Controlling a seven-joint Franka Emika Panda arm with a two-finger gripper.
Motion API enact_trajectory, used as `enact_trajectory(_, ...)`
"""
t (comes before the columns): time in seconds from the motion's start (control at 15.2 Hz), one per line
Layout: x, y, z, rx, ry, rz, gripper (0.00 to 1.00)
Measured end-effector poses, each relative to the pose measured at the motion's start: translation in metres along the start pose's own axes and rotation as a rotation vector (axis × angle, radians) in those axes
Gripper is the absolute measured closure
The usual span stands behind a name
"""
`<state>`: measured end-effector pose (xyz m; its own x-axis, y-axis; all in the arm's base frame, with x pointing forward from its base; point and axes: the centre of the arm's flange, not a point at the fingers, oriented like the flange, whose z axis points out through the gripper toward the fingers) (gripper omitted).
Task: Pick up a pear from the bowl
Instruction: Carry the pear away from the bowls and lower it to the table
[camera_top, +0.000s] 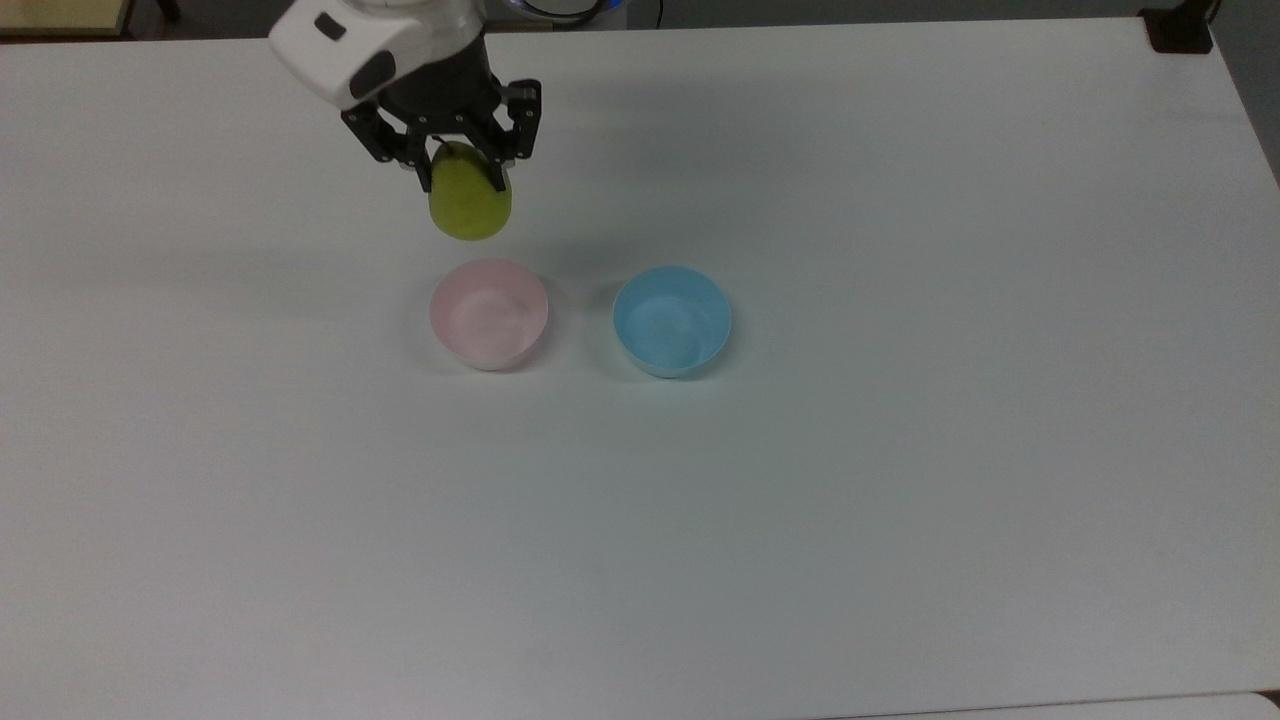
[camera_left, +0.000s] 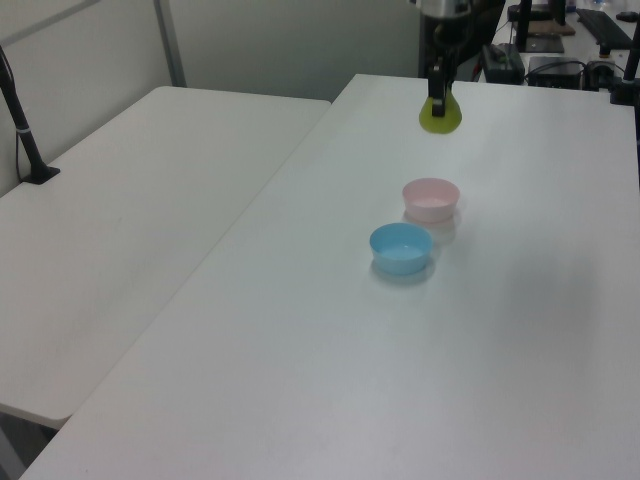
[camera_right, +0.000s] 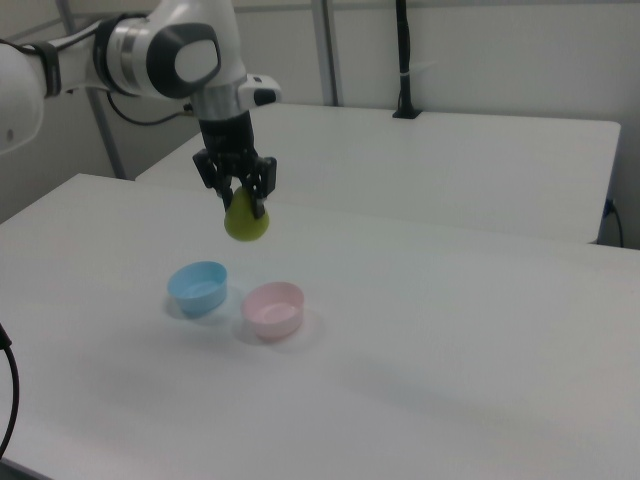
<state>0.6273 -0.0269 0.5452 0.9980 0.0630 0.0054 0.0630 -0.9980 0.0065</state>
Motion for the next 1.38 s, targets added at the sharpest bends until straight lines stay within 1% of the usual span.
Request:
enact_trajectory(0.13, 0.0, 0.009, -0.007, -0.001, 0.009, 0.005, 0.44)
enact_trajectory(0.33, -0.003, 0.04, -0.006, -0.003, 0.009, -0.022, 0.44)
enact_trajectory(0.59, -0.006, 0.094, -0.007, -0.01, 0.018, -0.105, 0.44)
enact_trajectory(0.72, -0.005, 0.12, -0.001, -0.013, 0.017, -0.137, 0.44)
enact_trajectory(0.86, 0.0, 0.144, 0.013, -0.02, 0.026, -0.141, 0.44)
enact_trajectory(0.92, 0.006, 0.16, 0.028, -0.027, 0.036, -0.134, 0.44)
enact_trajectory(1.18, 0.02, 0.197, 0.077, -0.046, 0.061, -0.095, 0.44)
enact_trajectory(1.38, 0.022, 0.224, 0.115, -0.046, 0.05, -0.061, 0.44)
